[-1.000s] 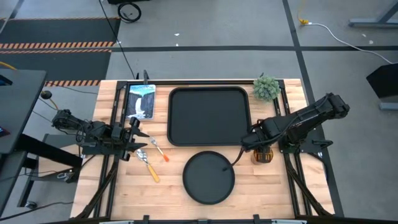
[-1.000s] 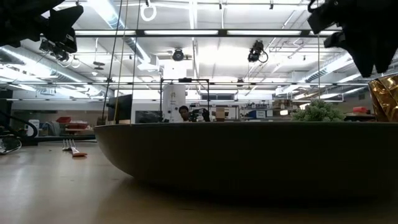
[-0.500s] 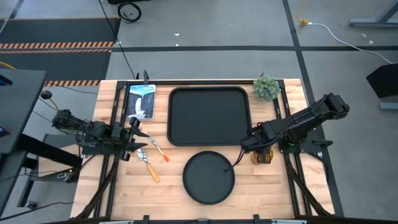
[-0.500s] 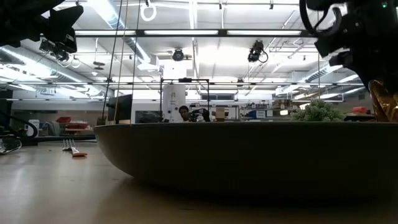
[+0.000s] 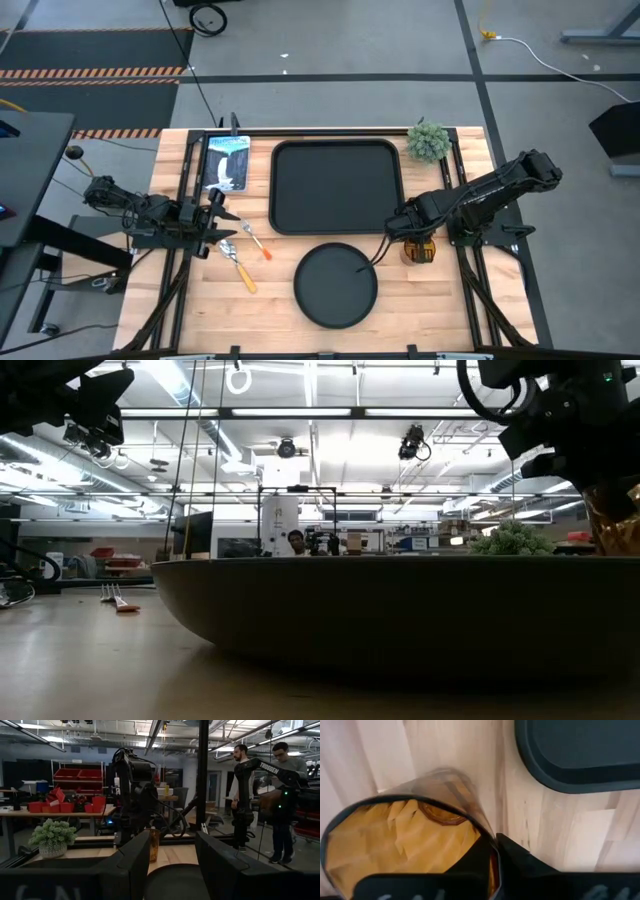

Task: Pick and place plate/cup/fork/spoon on tray
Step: Put the brown cup on the black tray

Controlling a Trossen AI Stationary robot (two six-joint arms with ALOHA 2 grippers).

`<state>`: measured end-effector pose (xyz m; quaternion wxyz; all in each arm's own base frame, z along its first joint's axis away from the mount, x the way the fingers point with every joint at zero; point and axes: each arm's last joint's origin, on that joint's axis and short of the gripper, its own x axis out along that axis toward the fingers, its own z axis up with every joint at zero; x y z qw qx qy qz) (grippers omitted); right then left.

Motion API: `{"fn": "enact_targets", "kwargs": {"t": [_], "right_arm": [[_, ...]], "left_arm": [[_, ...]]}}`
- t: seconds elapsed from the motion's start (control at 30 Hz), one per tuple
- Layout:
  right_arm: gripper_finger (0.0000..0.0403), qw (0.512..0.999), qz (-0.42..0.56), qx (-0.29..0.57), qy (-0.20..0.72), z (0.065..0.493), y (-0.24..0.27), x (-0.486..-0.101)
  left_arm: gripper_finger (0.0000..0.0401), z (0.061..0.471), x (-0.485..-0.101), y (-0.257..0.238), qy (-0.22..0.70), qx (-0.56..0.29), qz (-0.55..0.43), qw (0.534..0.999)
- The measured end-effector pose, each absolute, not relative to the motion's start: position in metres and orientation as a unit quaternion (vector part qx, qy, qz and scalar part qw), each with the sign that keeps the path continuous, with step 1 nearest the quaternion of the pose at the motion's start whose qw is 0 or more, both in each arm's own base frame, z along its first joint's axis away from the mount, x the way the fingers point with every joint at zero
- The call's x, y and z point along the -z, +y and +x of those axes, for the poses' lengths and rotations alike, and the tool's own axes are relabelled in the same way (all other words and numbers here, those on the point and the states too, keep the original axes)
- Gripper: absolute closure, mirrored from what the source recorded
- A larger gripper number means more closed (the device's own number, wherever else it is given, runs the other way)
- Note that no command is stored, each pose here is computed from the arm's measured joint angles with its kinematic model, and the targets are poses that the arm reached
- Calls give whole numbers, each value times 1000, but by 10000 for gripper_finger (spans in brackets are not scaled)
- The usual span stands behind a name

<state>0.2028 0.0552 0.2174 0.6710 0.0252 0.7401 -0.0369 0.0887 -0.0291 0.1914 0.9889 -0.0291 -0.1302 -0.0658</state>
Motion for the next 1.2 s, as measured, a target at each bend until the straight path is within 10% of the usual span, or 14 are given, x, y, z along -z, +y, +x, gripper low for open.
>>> {"fn": "enact_targets", "kwargs": {"t": [1.2], "right_arm": [[390, 705, 66, 118, 696, 243, -33, -321]], "left_arm": [[236, 89, -191, -29, -130, 66, -29, 989]]}}
